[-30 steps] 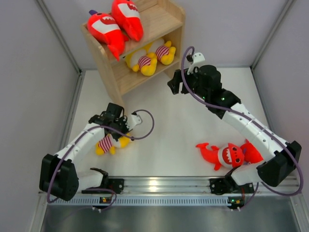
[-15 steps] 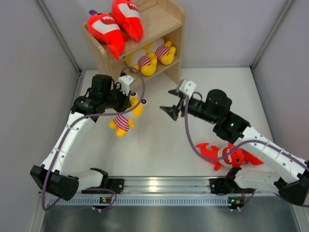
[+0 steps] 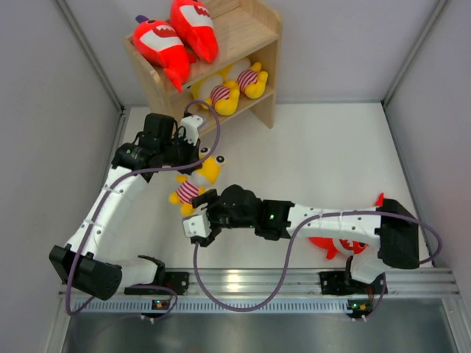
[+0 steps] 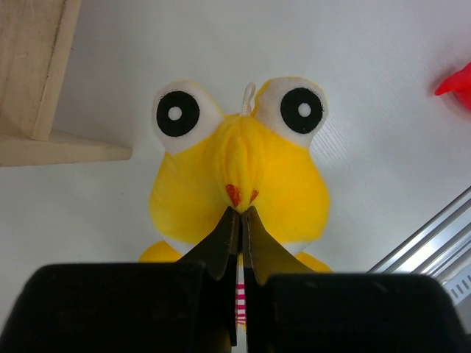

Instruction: Place and organize the stuffed toys onto the shelf

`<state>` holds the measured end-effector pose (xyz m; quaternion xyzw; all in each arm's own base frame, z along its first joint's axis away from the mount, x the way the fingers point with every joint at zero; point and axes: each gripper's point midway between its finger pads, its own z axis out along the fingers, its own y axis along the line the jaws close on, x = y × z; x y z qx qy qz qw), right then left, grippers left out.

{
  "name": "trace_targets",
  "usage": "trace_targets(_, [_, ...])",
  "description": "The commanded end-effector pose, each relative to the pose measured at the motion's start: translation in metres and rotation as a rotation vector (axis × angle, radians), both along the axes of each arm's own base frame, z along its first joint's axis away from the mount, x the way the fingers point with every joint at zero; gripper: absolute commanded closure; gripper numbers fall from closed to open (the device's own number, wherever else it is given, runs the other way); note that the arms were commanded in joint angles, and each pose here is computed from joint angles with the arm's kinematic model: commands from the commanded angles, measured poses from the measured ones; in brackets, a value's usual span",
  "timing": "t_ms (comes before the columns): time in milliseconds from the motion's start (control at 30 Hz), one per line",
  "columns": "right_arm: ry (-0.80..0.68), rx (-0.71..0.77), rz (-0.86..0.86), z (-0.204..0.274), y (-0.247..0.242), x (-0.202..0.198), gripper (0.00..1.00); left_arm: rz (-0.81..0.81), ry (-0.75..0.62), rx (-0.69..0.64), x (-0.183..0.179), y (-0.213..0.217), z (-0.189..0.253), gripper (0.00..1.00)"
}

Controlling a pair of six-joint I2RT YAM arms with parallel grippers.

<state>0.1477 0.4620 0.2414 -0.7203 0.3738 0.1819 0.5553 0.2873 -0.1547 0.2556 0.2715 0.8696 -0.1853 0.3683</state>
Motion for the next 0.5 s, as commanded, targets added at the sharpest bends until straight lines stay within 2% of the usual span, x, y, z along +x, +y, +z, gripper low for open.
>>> trace_targets(0, [-0.13,0.096,0.005,0.035,0.027,0.002,0.28,0.01,-0.051,-0.031,0.003,-0.002,0.021,1.0])
trace_targets(300, [-0.153,-0.013,-0.099,-0.019,0.045,0.017,0.28,0.006,-0.056,-0.026,0.005,-0.002,0.022,1.0])
trace_targets(467, [-0.261,-0.084,-0.23,-0.04,0.045,0.046,0.28,0.006,-0.073,-0.02,0.005,-0.001,0.025,1.0])
